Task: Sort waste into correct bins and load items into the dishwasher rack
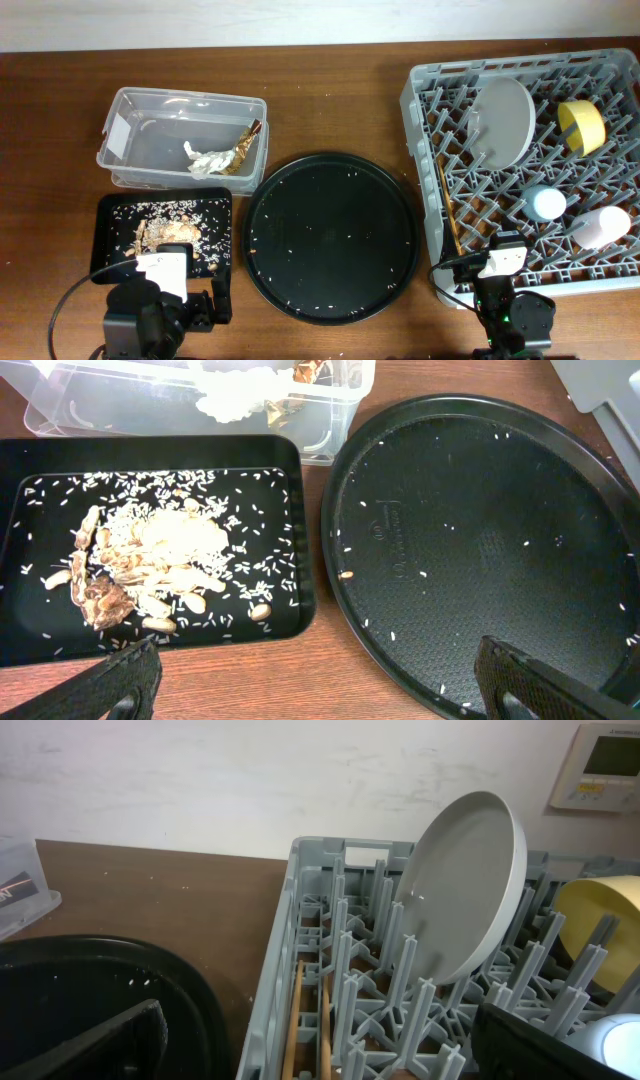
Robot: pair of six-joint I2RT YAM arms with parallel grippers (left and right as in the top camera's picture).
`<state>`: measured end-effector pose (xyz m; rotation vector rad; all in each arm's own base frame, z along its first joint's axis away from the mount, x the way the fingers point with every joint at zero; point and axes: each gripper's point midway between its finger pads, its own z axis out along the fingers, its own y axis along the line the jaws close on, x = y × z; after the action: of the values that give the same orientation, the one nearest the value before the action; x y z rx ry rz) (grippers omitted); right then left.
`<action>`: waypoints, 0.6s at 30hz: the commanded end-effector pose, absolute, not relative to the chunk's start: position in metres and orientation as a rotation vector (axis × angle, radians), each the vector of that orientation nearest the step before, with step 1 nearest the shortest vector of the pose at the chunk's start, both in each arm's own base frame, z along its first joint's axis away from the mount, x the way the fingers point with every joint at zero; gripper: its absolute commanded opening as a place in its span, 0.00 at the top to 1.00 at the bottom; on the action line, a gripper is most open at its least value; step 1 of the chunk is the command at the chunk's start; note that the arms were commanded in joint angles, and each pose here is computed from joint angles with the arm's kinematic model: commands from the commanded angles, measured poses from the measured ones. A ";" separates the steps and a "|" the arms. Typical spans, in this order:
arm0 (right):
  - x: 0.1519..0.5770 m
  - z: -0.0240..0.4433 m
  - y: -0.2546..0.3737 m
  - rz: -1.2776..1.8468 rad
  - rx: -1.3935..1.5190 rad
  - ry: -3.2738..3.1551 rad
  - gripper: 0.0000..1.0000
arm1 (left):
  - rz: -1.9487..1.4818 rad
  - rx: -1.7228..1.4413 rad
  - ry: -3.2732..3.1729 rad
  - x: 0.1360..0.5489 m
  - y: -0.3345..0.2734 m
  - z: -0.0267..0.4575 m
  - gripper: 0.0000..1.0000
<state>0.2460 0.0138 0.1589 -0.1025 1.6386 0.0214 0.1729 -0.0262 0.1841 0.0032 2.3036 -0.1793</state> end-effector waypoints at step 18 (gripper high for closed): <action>0.246 0.157 0.010 0.003 -0.084 1.643 0.02 | -0.047 0.063 1.493 0.245 -0.013 0.195 0.00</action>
<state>0.2460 0.0125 0.1592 -0.0960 1.6375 0.0157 0.2429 -0.0092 0.1963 -0.0380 1.5515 -0.1160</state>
